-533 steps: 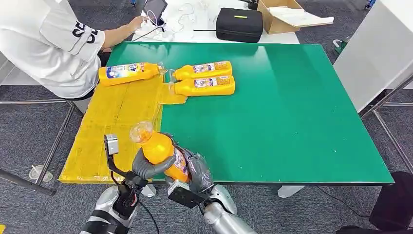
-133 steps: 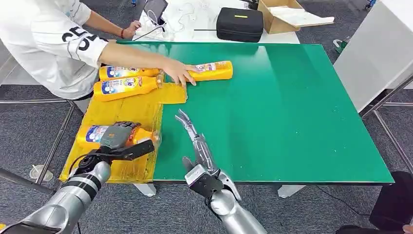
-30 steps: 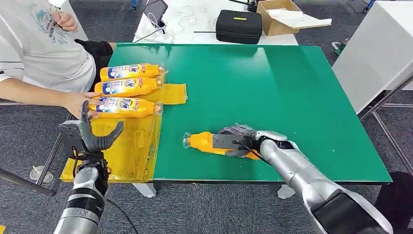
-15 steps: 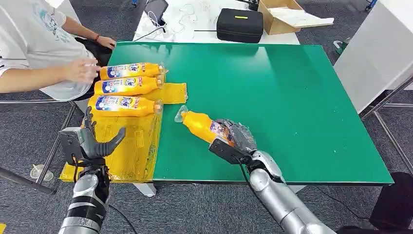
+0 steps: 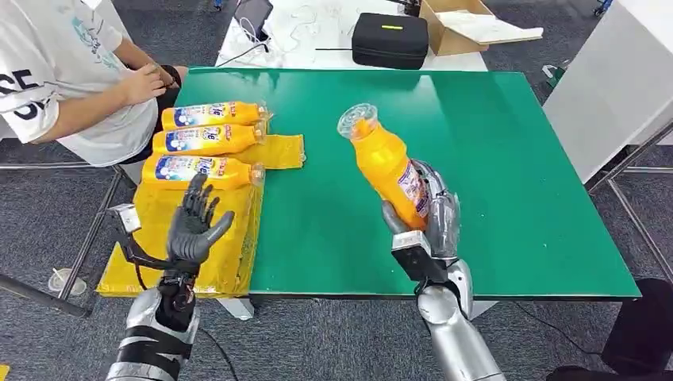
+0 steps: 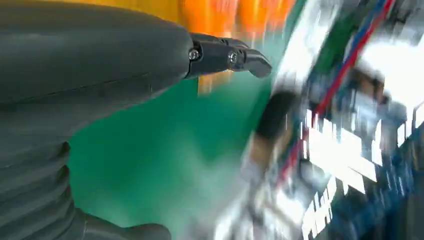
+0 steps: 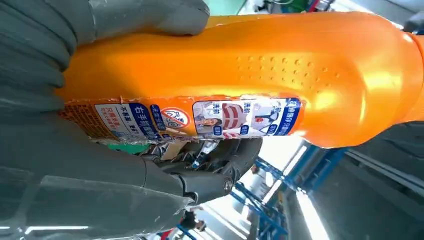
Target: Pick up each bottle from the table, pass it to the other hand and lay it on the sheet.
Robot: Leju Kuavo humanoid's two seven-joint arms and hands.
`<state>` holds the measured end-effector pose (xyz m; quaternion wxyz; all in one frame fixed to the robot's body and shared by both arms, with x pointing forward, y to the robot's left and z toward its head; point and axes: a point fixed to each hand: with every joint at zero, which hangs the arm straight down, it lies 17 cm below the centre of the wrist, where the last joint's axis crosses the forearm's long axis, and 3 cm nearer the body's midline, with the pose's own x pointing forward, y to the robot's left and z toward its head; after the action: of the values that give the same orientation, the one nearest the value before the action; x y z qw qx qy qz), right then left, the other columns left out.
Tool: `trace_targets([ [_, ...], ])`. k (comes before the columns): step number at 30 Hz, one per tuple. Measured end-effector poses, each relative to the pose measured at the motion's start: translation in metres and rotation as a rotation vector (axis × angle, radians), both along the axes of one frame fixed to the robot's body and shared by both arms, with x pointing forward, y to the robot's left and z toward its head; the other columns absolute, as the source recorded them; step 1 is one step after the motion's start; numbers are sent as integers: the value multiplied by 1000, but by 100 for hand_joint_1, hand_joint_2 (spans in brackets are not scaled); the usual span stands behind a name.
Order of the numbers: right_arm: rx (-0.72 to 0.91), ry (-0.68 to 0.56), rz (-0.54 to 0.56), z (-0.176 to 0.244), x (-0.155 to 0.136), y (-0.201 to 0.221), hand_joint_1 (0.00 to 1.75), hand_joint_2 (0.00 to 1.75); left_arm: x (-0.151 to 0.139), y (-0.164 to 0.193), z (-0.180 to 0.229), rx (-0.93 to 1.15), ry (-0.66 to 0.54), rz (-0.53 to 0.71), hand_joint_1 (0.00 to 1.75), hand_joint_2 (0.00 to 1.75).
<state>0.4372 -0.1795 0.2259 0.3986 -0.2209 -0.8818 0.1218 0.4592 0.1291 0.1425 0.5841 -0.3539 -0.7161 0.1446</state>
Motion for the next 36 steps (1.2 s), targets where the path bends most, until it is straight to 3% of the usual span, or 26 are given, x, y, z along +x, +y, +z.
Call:
trace_targets([
  [3, 6, -26, 26, -3, -7, 8, 175, 175, -16, -23, 7, -73, -20, -117, 0, 175],
  [8, 3, 38, 106, -31, -11, 39, 171, 175, -38, -54, 12, -98, -54, -254, 0, 175],
  [16, 9, 153, 225, -68, -16, 98, 175, 175, -57, -83, 12, -65, -72, -362, 0, 175],
  [25, -25, 187, 331, -78, -25, 155, 175, 175, -64, -99, 2, -7, -63, -409, 0, 175],
  [36, -66, 237, 441, -93, -41, 200, 175, 175, -54, -92, -8, -11, -22, -377, 0, 175],
])
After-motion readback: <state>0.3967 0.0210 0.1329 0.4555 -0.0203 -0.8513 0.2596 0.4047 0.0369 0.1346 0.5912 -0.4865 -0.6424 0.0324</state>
